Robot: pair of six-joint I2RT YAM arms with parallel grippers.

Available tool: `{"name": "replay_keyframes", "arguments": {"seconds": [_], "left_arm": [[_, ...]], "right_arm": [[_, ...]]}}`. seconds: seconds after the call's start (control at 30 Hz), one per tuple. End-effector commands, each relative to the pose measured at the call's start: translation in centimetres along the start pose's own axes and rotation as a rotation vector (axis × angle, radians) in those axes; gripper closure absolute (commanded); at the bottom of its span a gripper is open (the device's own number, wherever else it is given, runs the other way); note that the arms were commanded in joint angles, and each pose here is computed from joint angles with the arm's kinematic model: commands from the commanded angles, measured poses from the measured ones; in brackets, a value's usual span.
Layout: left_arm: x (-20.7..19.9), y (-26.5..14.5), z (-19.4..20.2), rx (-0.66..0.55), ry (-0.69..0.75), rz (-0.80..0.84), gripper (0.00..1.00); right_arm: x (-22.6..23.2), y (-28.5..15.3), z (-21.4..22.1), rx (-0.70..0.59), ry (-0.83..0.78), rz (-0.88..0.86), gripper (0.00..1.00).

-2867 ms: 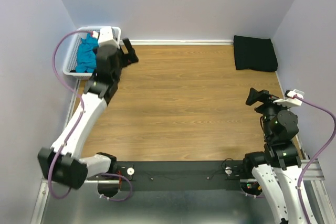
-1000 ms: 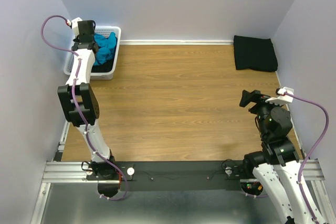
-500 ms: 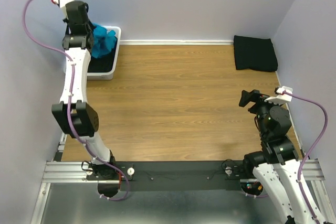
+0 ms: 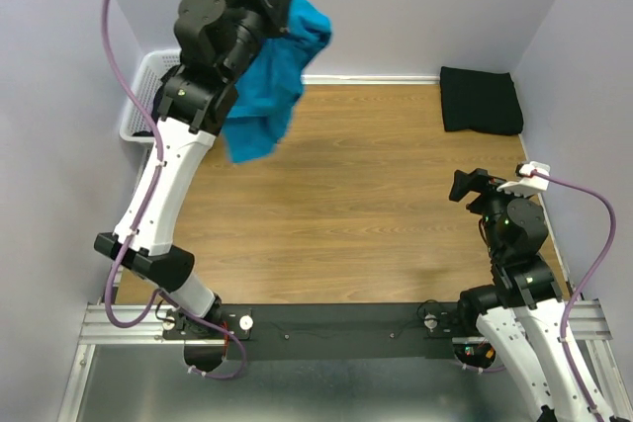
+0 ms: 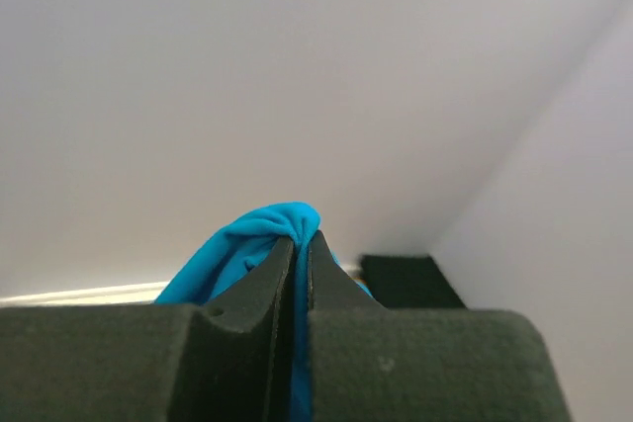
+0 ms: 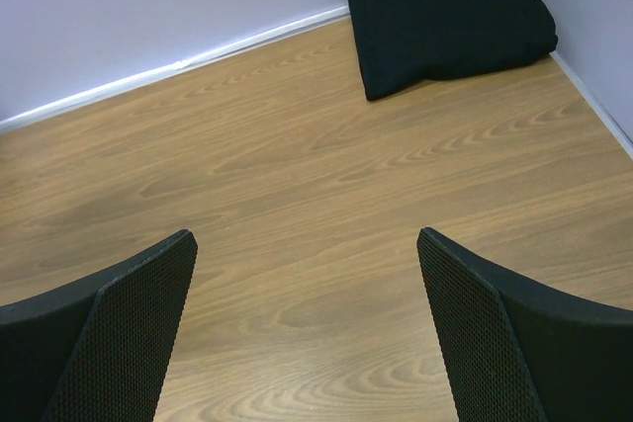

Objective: Fold and stack the t-shirts
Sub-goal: Move the tshirt to the center of the board

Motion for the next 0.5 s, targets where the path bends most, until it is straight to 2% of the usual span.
{"name": "replay_keyframes", "arguments": {"seconds": [0.0, 0.13, 0.27, 0.33, 0.37, 0.4, 0.43, 0.47], "left_arm": [[-5.0, -2.0, 0.3, 0.073, -0.050, 0.311, 1.00], [-4.5, -2.5, 3.0, 0.134, -0.085, 0.349, 1.00], [0.5, -3.6, 10.2, 0.261, -0.108, 0.182, 0.94], [2.9, -4.1, 13.2, 0.283, -0.121, 0.085, 0.78], [5.4, -4.9, 16.3, 0.337, -0.131, -0.011, 0.63], [7.1, -5.1, 17.5, 0.346, -0.129, -0.082, 0.52], [9.4, -6.1, 20.1, 0.405, -0.122, -0.168, 0.43], [10.5, -6.6, 20.9, 0.422, -0.128, -0.216, 0.38]], "right_arm": [[0.2, 0.1, 0.0, 0.002, -0.013, -0.022, 0.00], [0.2, 0.0, 0.0, 0.001, -0.019, -0.025, 0.00], [0.3, 0.0, 0.0, 0.006, -0.021, -0.045, 0.00], [0.5, 0.2, 0.2, 0.021, -0.027, -0.065, 0.00], [0.7, 0.2, 0.3, 0.025, -0.030, -0.076, 0.00], [0.9, 0.3, 0.4, 0.040, -0.033, -0.104, 0.00], [1.1, 0.5, 0.6, 0.061, -0.038, -0.121, 0.00], [1.3, 0.7, 0.8, 0.075, -0.040, -0.142, 0.00]]}}
Point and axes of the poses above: each gripper's point midway between its finger pads, its own y axis out along the fingers, its own x axis along the line the jaws close on, z = x × y, the point moved 10 cm from there along -y, back along the fingers, and after that the axes turned 10 degrees about -y, right-handed, at the moved point
